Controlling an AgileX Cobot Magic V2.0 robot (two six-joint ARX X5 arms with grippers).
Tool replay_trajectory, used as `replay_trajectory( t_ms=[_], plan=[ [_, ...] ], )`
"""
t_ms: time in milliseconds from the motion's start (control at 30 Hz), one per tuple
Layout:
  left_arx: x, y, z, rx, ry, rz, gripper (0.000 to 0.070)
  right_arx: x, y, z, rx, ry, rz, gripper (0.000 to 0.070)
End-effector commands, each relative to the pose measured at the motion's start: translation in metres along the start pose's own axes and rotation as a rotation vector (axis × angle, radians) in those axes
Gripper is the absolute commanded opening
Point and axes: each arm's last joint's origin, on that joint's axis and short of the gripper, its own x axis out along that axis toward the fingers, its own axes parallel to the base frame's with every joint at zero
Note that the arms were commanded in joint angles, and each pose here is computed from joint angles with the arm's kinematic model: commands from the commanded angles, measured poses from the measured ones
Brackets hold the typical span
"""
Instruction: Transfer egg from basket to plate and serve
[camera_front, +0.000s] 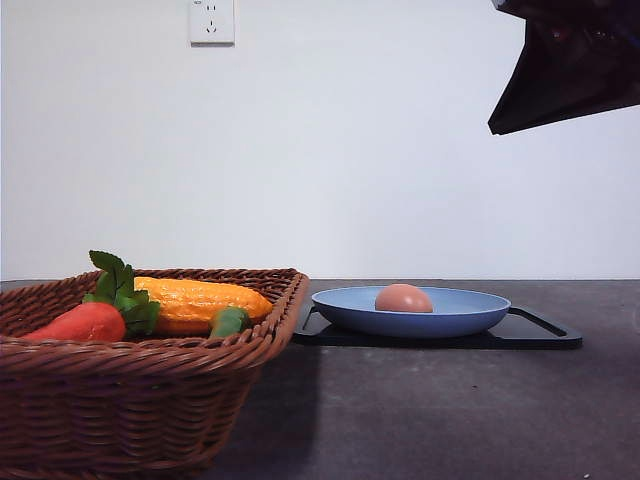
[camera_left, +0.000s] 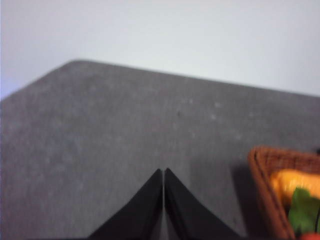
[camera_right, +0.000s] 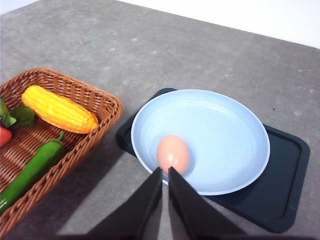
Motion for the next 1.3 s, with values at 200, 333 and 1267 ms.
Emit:
replay_trajectory(
  t_ms=[200,333,1267],
  plan=[
    [0.000,0.002,-0.014,-0.002,0.129,0.018,0.0000,0.000,0.002,0.004,0.009,-0.015,0.007,0.0000],
    [0.000,0.003,-0.014,-0.009,0.125,0.029,0.0000,0.000,0.002,0.004,0.009,-0.015,0.007,0.0000],
    [0.000,0.004,-0.013,-0.011,0.113,0.038,0.0000,-0.018,-0.008,0.007,-0.101,-0.072,-0.092,0.0000]
  ],
)
